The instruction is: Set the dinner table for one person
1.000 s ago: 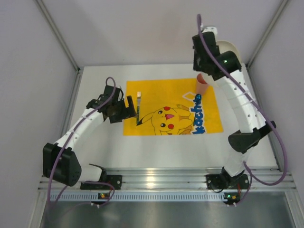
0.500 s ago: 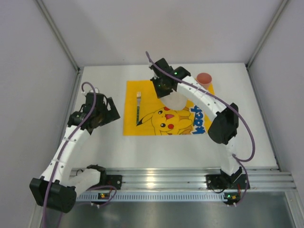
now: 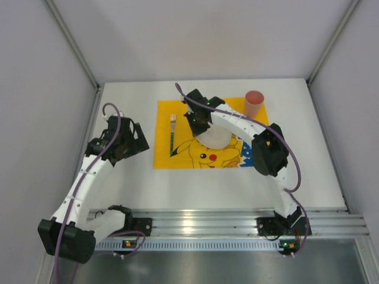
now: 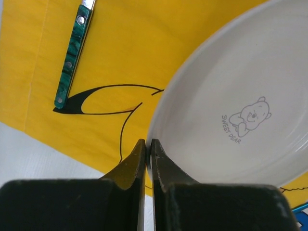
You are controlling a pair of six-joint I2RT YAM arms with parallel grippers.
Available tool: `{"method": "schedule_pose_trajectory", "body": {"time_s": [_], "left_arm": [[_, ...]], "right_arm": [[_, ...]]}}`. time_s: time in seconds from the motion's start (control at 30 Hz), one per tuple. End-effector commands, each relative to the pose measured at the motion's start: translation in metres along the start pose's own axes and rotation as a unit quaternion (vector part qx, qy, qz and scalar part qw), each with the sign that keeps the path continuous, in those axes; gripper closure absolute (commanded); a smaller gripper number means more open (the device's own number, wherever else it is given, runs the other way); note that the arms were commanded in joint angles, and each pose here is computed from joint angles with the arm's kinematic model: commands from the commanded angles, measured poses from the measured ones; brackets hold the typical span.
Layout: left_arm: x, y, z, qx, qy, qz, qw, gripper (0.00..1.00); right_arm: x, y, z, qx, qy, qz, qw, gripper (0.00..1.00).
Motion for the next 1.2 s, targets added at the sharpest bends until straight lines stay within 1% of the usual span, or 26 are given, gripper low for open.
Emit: {"method": "schedule_pose_trajectory", "body": {"time_s": [0.0,0.03,0.1,0.13,0.2,0.23,0.27,0.3,0.47,0.5,0.53,0.57,0.6,0.63,0.67,0.7,0.73,0.77,0.8,0.83,0.87,0.9,0.97,1.0,1.1,1.17], "left_arm": [[-0.008,-0.001,0.001,-0.002,-0.005,0.002,1.000,0.05],[-0.010,-0.001,0.002,-0.001,-0.007,0.002,1.000,0.05],[-0.010,-0.002,0.004,0.000,-0.005,0.003,1.000,0.05],[-0.012,-0.003,0.004,0.001,-0.005,0.004,1.000,0.05],[-0.014,-0.004,0.005,0.003,-0.007,0.005,1.000,0.05],[-0.016,-0.005,0.006,0.003,-0.006,0.006,1.000,0.05],[-0.018,-0.006,0.007,0.005,-0.009,0.006,1.000,0.05],[-0.021,-0.007,0.007,0.005,-0.010,0.008,1.000,0.05],[-0.035,-0.010,0.011,0.005,-0.024,0.019,1.000,0.04],[-0.039,-0.011,0.012,0.008,-0.032,0.021,0.999,0.04],[-0.043,-0.012,0.014,0.010,-0.036,0.022,0.999,0.04],[-0.046,-0.014,0.014,0.014,-0.040,0.022,0.999,0.04],[-0.049,-0.018,0.017,0.025,-0.044,0.025,0.998,0.04],[-0.051,-0.020,0.019,0.031,-0.045,0.026,0.998,0.03],[-0.052,-0.025,0.020,0.045,-0.043,0.027,0.998,0.03],[-0.053,-0.027,0.025,0.048,-0.037,0.029,0.998,0.03],[-0.054,-0.029,0.026,0.054,-0.037,0.029,0.997,0.02],[-0.054,-0.031,0.027,0.060,-0.034,0.030,0.997,0.02],[-0.053,-0.033,0.030,0.066,-0.030,0.032,0.997,0.02],[-0.054,-0.035,0.030,0.071,-0.034,0.031,0.996,0.02],[-0.055,-0.036,0.031,0.076,-0.037,0.036,0.996,0.01],[-0.053,-0.036,0.031,0.081,-0.039,0.039,0.995,0.02],[-0.056,-0.040,0.029,0.100,-0.052,0.044,0.993,0.02],[-0.055,-0.040,0.027,0.101,-0.056,0.046,0.992,0.02],[-0.052,-0.039,0.027,0.102,-0.064,0.046,0.992,0.02],[-0.051,-0.039,0.027,0.104,-0.067,0.045,0.991,0.01]], "right_arm": [[0.002,0.008,0.010,-0.020,-0.006,-0.004,1.000,0.97],[0.003,0.009,0.009,-0.022,-0.007,-0.005,1.000,0.80],[0.002,0.011,0.004,-0.033,-0.010,-0.005,0.999,0.68],[0.000,0.013,0.001,-0.038,-0.015,-0.005,0.999,0.57],[-0.008,0.021,-0.015,-0.063,-0.035,-0.008,0.997,0.49],[-0.011,0.026,-0.022,-0.077,-0.041,-0.009,0.996,0.40],[-0.015,0.029,-0.030,-0.090,-0.049,-0.010,0.995,0.36],[-0.019,0.035,-0.046,-0.106,-0.063,-0.014,0.992,0.29],[-0.028,0.050,-0.116,-0.175,-0.116,-0.031,0.977,0.17],[-0.030,0.049,-0.151,-0.190,-0.151,-0.036,0.969,0.15],[-0.032,0.049,-0.167,-0.199,-0.179,-0.041,0.962,0.06],[-0.019,0.038,-0.164,-0.185,-0.179,-0.041,0.966,0.03],[-0.013,0.031,-0.198,-0.193,-0.217,-0.044,0.956,0.00],[-0.009,0.026,-0.206,-0.195,-0.239,-0.044,0.950,0.00],[0.014,0.007,-0.185,-0.165,-0.220,-0.038,0.961,0.00],[0.026,-0.003,-0.204,-0.163,-0.241,-0.018,0.957,0.00],[0.037,-0.015,-0.200,-0.144,-0.242,-0.006,0.960,0.00],[0.062,-0.033,-0.180,-0.113,-0.214,0.002,0.970,0.00],[0.076,-0.042,-0.194,-0.118,-0.229,0.015,0.966,0.00],[0.087,-0.053,-0.193,-0.104,-0.235,0.028,0.966,0.00],[0.112,-0.070,-0.177,-0.084,-0.217,0.041,0.972,0.00],[0.122,-0.076,-0.195,-0.102,-0.246,0.064,0.962,0.00],[0.145,-0.092,-0.190,-0.098,-0.255,0.087,0.958,0.00],[0.150,-0.096,-0.208,-0.118,-0.285,0.111,0.945,0.00],[0.166,-0.114,-0.220,-0.109,-0.317,0.154,0.930,0.00],[0.171,-0.124,-0.222,-0.088,-0.325,0.173,0.926,0.00]]}}
Point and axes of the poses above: each gripper's point midway between its finger pads, its own z axis out along the fingers, its own y axis along the line the jaws close on, x = y × z, the point moved 5 cm from there along -z, back along the fingers, and after that the axes turned 15 degrees about z, right-handed, at the moved point
